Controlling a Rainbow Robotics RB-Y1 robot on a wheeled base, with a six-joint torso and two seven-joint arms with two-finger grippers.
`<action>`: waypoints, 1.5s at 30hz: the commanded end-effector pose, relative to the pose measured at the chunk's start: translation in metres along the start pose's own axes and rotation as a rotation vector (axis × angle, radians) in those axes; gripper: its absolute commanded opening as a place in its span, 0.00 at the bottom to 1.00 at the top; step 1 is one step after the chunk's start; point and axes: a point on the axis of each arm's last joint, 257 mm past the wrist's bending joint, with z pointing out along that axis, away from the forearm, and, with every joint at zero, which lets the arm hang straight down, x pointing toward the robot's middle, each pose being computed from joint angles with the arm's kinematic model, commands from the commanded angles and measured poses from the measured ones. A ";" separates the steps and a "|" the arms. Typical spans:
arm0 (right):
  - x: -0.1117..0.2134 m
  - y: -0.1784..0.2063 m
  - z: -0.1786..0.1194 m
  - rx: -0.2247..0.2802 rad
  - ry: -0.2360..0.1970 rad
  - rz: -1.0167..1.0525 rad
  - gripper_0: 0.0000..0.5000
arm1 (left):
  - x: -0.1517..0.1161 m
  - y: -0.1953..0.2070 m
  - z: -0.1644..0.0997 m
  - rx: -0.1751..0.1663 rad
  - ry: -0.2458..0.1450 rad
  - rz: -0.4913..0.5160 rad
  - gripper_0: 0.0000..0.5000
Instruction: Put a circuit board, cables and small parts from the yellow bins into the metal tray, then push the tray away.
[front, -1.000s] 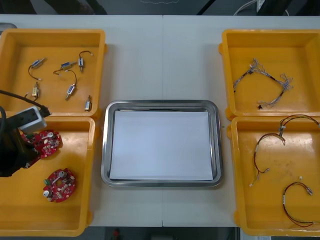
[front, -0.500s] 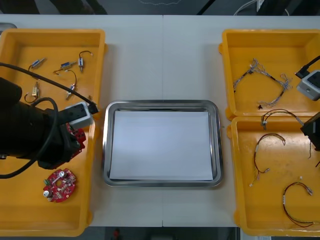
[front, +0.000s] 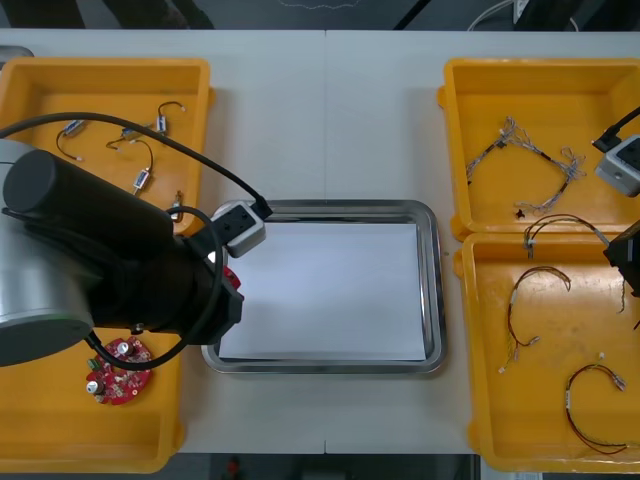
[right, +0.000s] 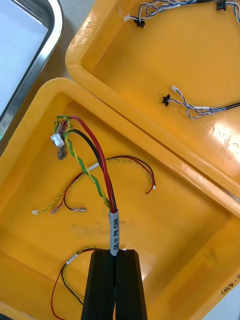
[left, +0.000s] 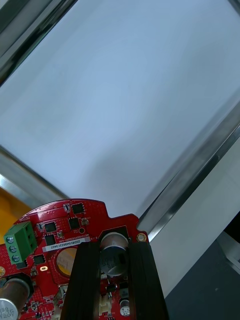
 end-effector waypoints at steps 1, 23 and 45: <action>-0.003 -0.010 -0.006 0.040 0.013 -0.068 0.00 | -0.028 -0.017 0.006 -0.004 -0.041 0.019 0.00; -0.004 -0.005 -0.008 0.029 0.007 -0.092 0.00 | -0.023 -0.021 0.067 -0.024 0.042 -0.411 0.00; -0.041 0.050 -0.020 -0.018 -0.068 -0.314 0.00 | -0.010 -0.021 0.105 -0.052 0.047 -0.407 0.00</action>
